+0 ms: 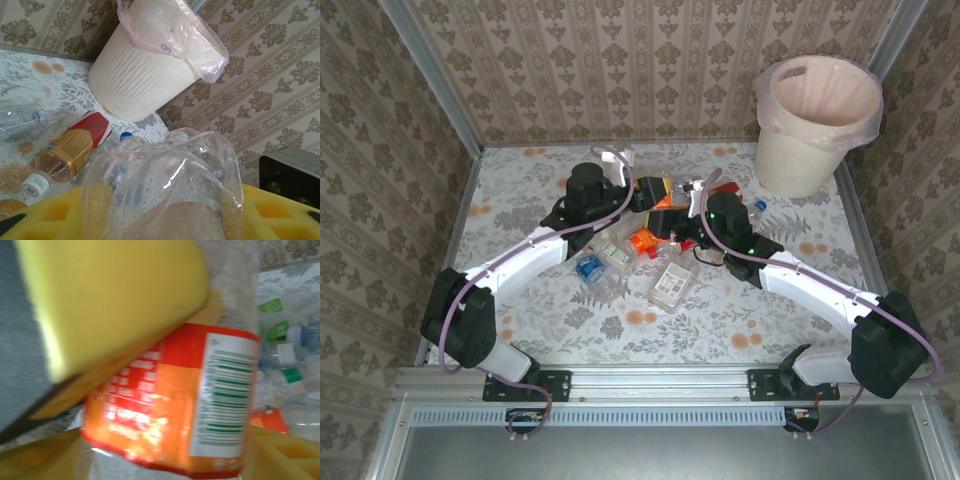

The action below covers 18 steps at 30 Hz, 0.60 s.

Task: Put the plastic bottles in the bin

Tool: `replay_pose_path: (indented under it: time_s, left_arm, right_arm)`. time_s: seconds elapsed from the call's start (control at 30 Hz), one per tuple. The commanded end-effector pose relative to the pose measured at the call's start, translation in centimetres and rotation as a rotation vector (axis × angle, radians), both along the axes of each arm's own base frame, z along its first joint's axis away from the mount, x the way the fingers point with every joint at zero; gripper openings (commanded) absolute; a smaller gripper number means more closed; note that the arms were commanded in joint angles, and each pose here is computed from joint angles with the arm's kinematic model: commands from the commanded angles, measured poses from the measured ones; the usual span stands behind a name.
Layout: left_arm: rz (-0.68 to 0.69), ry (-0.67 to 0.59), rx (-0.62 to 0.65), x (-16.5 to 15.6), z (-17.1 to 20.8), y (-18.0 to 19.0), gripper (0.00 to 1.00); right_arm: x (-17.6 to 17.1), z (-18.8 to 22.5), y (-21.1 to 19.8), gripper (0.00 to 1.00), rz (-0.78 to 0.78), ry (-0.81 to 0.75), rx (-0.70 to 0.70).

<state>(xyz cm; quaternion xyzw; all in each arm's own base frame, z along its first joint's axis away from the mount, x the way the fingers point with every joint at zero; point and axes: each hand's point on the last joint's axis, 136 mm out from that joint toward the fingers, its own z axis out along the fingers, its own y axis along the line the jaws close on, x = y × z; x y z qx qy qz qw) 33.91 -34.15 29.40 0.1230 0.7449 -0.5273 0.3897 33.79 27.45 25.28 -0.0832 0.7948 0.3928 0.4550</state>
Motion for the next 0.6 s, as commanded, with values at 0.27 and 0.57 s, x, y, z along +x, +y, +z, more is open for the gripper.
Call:
replay_pose_path:
  time_s: [0.27,0.57]
  left_arm:
    - [-0.041,-0.027,-0.055,-0.5,2.3,-0.6,0.54]
    - [0.084,-0.106,-0.009,-0.7,5.6,3.8,0.99]
  right_arm:
    - [1.0,0.4,-2.2,0.49,-0.048,-0.019,-0.070]
    - [1.5,-0.3,-6.0,0.47,-0.122,0.006,-0.121]
